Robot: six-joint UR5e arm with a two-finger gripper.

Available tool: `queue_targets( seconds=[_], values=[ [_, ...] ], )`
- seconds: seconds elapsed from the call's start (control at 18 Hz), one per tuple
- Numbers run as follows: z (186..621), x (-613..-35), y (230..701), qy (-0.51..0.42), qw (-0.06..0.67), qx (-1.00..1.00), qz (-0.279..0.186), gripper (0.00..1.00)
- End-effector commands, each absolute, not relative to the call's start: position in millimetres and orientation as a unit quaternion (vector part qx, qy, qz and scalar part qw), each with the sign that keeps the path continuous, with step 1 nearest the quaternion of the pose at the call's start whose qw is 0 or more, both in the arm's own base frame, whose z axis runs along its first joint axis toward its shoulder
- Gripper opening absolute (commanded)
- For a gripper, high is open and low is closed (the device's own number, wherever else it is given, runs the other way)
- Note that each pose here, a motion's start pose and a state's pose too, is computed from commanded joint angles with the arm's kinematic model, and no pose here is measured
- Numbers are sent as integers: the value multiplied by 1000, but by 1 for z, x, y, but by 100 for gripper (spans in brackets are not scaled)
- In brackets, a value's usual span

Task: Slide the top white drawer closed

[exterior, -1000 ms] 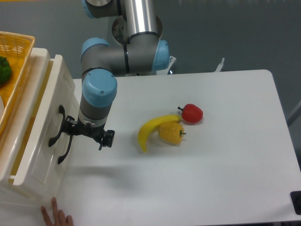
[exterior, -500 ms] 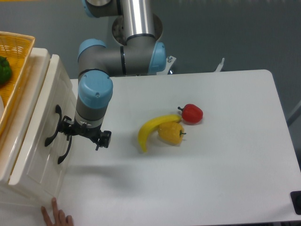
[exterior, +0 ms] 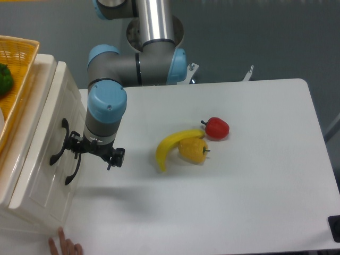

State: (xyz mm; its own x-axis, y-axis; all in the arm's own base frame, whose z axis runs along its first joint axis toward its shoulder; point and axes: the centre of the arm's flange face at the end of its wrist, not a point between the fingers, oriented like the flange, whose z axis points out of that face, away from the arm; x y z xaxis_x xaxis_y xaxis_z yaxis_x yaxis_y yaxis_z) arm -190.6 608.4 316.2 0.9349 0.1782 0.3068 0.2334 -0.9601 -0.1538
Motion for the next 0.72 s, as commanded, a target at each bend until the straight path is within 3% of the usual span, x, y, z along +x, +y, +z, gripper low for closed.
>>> queue_targets(
  seconds=[0.72],
  values=[
    [323, -229, 596, -128, 101, -977, -135, 100]
  ],
)
